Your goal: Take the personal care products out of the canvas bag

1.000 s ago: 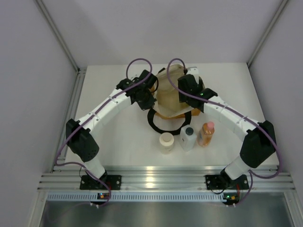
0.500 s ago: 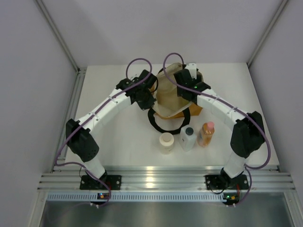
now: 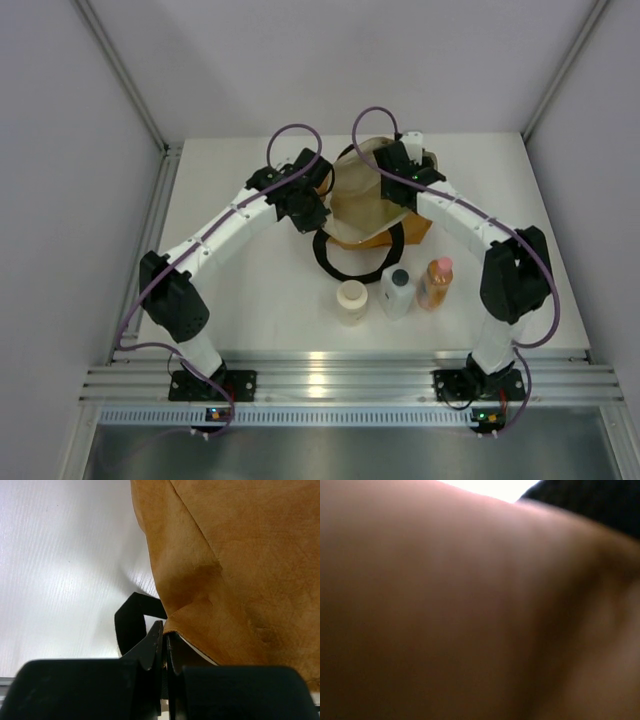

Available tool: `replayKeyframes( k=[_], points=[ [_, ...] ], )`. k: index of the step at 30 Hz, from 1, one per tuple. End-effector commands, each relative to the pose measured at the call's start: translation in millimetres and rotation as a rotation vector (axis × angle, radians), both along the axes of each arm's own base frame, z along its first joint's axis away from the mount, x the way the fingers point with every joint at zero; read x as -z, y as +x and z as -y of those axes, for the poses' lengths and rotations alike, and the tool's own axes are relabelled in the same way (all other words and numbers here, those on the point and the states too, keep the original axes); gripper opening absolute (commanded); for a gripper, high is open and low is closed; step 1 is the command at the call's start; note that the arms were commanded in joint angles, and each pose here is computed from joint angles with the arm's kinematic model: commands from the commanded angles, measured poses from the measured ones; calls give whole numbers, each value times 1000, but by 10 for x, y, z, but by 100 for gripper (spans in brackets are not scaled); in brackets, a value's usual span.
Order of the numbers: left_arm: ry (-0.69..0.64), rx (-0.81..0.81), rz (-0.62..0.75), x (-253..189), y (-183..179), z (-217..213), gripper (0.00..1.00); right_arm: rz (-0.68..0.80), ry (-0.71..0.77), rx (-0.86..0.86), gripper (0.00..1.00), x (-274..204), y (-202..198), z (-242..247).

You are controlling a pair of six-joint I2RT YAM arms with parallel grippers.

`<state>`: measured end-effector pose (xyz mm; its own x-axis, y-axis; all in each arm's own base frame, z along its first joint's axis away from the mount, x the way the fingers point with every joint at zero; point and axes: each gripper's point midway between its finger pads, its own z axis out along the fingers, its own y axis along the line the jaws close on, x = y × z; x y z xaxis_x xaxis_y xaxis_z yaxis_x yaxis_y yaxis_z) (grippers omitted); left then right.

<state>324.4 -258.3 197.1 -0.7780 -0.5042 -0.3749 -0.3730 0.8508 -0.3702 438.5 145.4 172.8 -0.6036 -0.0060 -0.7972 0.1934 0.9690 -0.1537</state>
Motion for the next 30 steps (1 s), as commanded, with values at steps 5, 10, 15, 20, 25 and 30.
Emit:
replayKeyframes(
  k=[5, 10, 15, 20, 25, 30],
  points=[
    [-12, 1, 20, -31, 30, 11, 0, -91, 4, -10, 61, 327, 71, 65],
    [-8, 4, 22, -40, 21, -2, 0, -119, 14, -22, 52, 441, 103, 63],
    [-4, 2, 20, -25, 8, -18, 0, -103, 40, -37, 30, 446, 146, 52],
    [-3, -2, 21, -27, 0, -31, 0, -88, 70, -66, 0, 392, 136, -9],
    [-4, -5, 22, -23, 6, -30, 0, -35, 115, -101, 0, 193, 153, -72],
    [-6, -10, 23, -27, 4, -33, 0, 33, 187, -215, 0, -105, 130, -288]
  ],
)
